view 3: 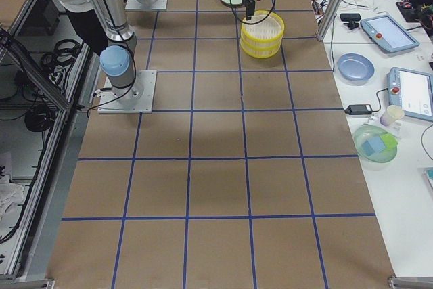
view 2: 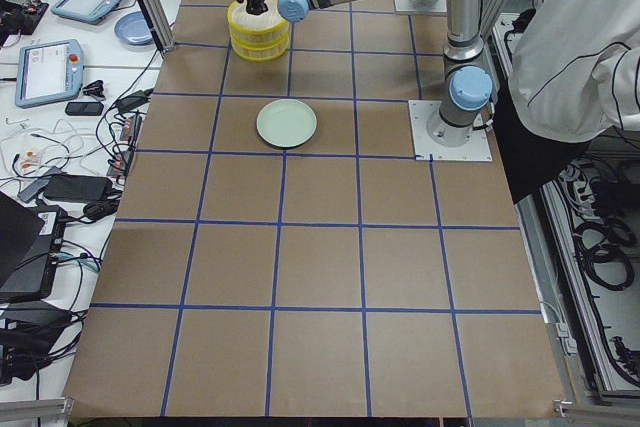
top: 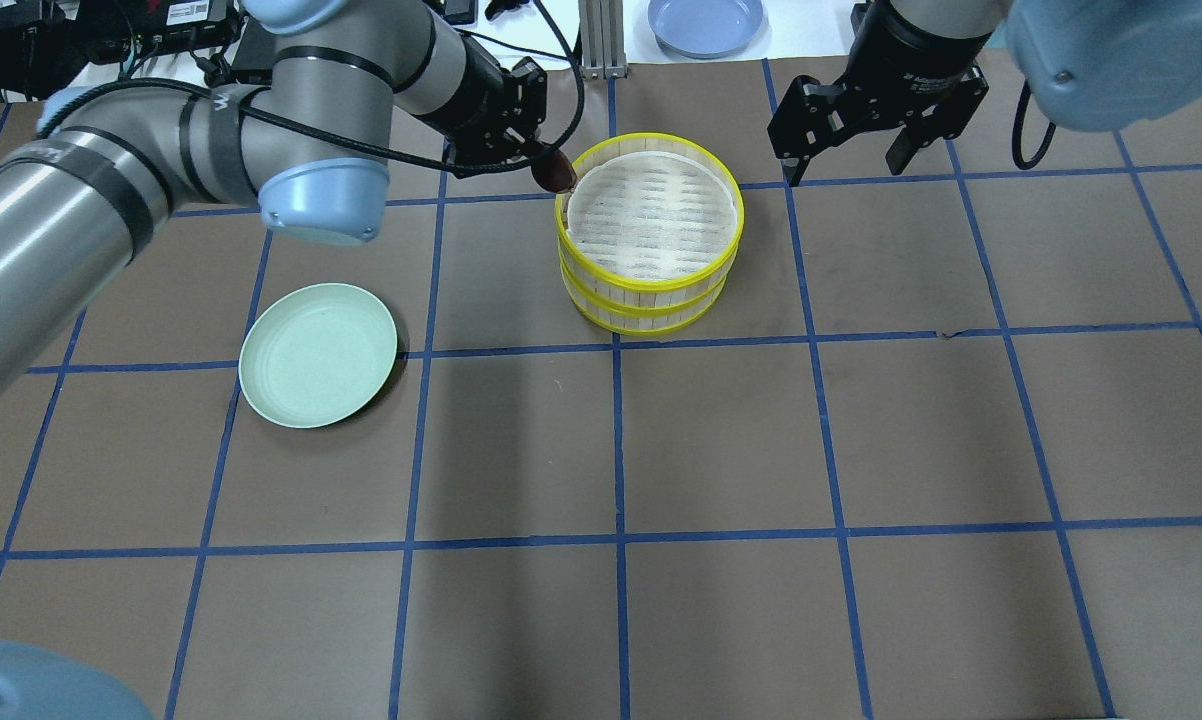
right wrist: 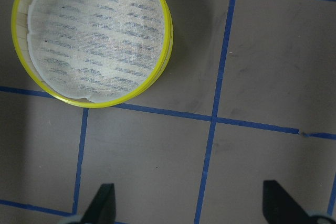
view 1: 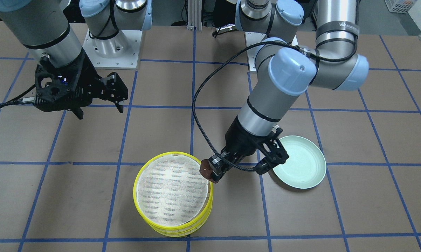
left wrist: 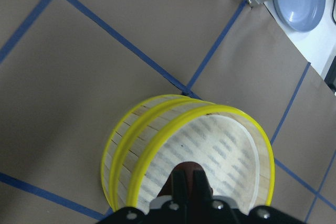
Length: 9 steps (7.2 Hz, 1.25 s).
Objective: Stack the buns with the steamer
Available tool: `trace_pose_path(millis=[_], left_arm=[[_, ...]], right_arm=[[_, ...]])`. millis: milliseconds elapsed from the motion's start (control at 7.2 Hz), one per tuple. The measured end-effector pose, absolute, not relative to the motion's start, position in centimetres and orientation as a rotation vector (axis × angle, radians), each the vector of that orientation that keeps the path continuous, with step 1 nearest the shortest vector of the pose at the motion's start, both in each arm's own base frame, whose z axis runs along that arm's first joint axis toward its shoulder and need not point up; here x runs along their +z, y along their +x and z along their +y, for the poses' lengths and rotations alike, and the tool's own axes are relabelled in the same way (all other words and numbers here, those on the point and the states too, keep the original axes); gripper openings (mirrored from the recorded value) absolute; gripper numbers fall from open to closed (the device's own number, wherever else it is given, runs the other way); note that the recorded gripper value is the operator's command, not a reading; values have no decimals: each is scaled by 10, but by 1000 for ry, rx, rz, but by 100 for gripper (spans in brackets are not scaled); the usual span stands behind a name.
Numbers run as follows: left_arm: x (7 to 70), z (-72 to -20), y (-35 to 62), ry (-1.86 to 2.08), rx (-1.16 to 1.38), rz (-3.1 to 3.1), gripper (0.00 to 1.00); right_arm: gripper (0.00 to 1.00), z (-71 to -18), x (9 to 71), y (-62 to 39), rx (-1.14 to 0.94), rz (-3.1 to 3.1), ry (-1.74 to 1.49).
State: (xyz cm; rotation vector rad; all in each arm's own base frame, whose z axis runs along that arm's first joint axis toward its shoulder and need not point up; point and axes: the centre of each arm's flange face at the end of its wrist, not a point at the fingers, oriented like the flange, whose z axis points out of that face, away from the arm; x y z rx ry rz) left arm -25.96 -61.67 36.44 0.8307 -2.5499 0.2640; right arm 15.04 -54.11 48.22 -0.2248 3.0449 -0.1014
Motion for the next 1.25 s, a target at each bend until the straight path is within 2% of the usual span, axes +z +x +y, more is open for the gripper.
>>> trace_pose_path(millis=[139,556,972,1250], left_arm=[[347,-619,-273,820,249,-2552,97],[336,-622,-282,762,260,-2583,100],[379,-621,-236,646,283,-2825,100],[415,-616,-181,405,307,-2971,100]], right_arm=[[100,-538,486,148,-104,3061,-230],[100,-522,500,164,-141,3138,-153],[100,-520,499,177,-146,3150,-108],[100,-520,499,174,-152,3184,-104]])
